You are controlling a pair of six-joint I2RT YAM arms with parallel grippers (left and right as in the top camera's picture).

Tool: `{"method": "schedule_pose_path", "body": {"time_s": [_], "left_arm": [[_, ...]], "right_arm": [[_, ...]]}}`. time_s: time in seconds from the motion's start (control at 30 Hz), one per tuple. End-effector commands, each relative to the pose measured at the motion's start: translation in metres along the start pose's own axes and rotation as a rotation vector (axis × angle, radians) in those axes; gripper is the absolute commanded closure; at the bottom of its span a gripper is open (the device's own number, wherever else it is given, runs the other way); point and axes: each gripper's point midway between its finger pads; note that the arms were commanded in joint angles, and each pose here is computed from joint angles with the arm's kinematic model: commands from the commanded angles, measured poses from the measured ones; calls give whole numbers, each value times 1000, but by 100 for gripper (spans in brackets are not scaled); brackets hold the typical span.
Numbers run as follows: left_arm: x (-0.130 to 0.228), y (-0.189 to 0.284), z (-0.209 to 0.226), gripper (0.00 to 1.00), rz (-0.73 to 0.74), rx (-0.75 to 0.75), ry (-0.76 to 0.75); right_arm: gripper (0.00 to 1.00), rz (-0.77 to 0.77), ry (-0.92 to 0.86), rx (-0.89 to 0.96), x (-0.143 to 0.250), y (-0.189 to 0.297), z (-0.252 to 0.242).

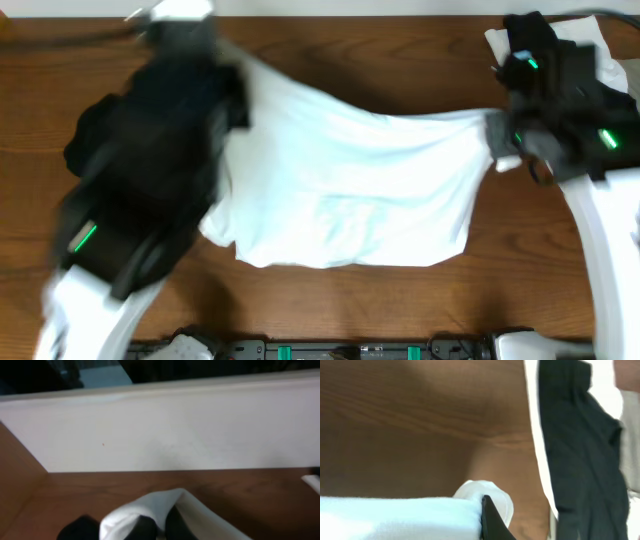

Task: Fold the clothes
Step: 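Lay the stretched shirt flat on the table with both grippers, then smooth the shirt front with the left gripper, pressing near the logo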

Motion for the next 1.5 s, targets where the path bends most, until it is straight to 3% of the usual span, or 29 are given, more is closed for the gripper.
{"method": "schedule_pose_path", "body": {"time_s": [0.0,0.07,0.17,0.3,0.4,0.47,0.7,0.9,1.23,1.47], "left_arm": [[10,-67,-11,94,42,-54,-60],[6,-109,-17,94,7,-64,-110],[-17,-149,-10,94,-101,-125,-189],[-74,-135,18,94,-255,-188,-145],[-89,-111,31,94,-261,-191,-114],[-71,-102,24,94,-176,-138,-134],[82,-82,-38,94,419,241,-131],[177,-53,-63,94,798,417,-133],[269,-27,-67,94,1123,467,-142],[289,-4,-82,93,1244,572,-75]], "right_arm": [[99,8,-3,-9,-16,-39,-7],[99,-59,-81,39,-42,-58,-23],[99,-180,-218,110,-82,-49,-55],[98,-348,-273,143,-126,7,-86],[97,-355,-280,149,-128,33,-91],[96,-281,-271,138,-111,33,-87],[96,156,-229,83,-7,-10,-61],[95,452,-193,49,71,-41,-43],[90,658,-132,76,135,-63,-40],[78,671,-130,75,139,-63,-39]]}}
Point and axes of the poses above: each gripper's point midway between its finger pads, its own y axis back along the fingers, its own z axis along the line the jaws close on, x = y × z, and after that the axes turned 3 degrees about -y, right-handed
